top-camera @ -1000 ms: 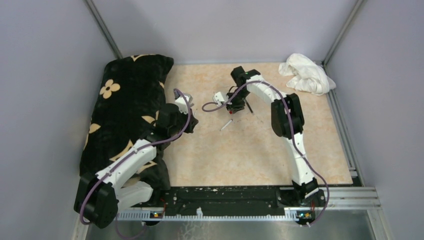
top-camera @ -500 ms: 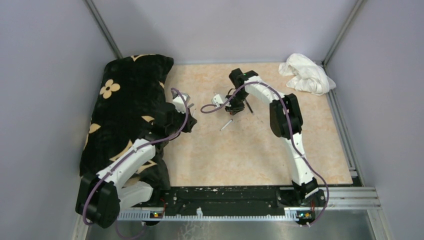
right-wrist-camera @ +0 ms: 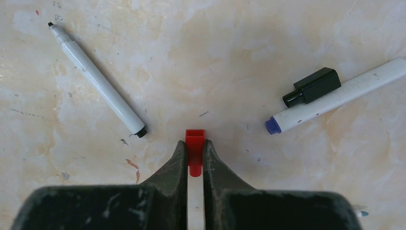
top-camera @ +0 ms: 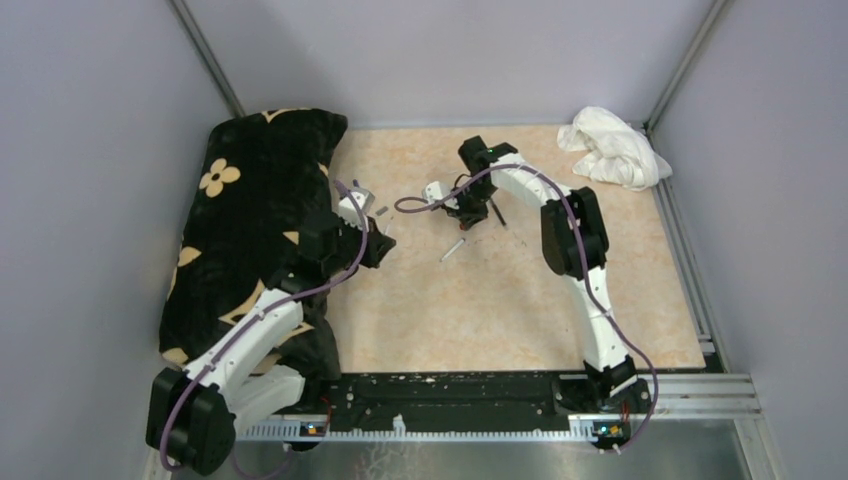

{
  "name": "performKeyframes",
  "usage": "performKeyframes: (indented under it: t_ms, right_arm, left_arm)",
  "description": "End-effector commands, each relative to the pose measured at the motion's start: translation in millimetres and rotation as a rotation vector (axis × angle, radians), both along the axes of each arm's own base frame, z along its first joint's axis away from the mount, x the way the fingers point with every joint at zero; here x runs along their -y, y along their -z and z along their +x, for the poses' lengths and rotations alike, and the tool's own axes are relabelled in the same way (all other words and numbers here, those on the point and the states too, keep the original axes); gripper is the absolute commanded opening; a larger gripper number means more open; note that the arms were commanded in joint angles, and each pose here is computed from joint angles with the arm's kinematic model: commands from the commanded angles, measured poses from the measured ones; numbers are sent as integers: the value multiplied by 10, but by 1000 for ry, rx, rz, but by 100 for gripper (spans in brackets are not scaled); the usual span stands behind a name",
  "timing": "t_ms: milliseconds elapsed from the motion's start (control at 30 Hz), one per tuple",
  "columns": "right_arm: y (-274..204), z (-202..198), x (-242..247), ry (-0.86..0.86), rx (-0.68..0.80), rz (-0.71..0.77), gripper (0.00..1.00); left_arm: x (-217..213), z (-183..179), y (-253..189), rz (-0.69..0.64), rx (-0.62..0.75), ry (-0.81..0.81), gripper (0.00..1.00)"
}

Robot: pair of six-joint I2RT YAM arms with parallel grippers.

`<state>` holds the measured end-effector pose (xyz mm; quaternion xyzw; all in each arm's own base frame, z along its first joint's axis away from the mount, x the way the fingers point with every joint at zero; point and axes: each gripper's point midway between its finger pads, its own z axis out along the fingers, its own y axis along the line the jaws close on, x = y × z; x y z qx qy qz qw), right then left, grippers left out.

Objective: Insert the pens into the pen caps
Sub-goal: Insert the pen cap onto the pen.

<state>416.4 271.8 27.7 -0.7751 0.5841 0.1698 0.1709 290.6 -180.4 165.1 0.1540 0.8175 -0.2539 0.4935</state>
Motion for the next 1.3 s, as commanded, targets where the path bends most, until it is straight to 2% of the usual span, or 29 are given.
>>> performKeyframes:
  t_ms: [0, 133, 500, 767, 933, 1100, 1267]
  right_arm:
    - [-358, 10, -141, 140, 23, 84, 0]
    - [-674, -12, -160, 216, 29, 159, 0]
    - [-1682, -381, -159, 275, 21, 391, 0]
    - [-2512, -607, 74, 333, -7, 623, 0]
    - [-2972, -749, 149, 367, 25, 763, 0]
    - [-3477, -911, 185, 439, 40, 891, 0]
    - [-3846, -1235, 264, 468, 42, 1025, 0]
  left_arm:
    - [116, -92, -290, -98, 86, 73, 0]
    - [201, -177, -498, -158, 131, 129, 0]
    - [488, -436, -969, -326, 221, 338, 0]
    - [584, -477, -1311, -451, 300, 385, 0]
    - [656, -487, -1532, -486, 352, 414, 0]
    - [693, -547, -1701, -491, 466, 461, 0]
    - [783, -601, -1809, -533, 517, 520, 0]
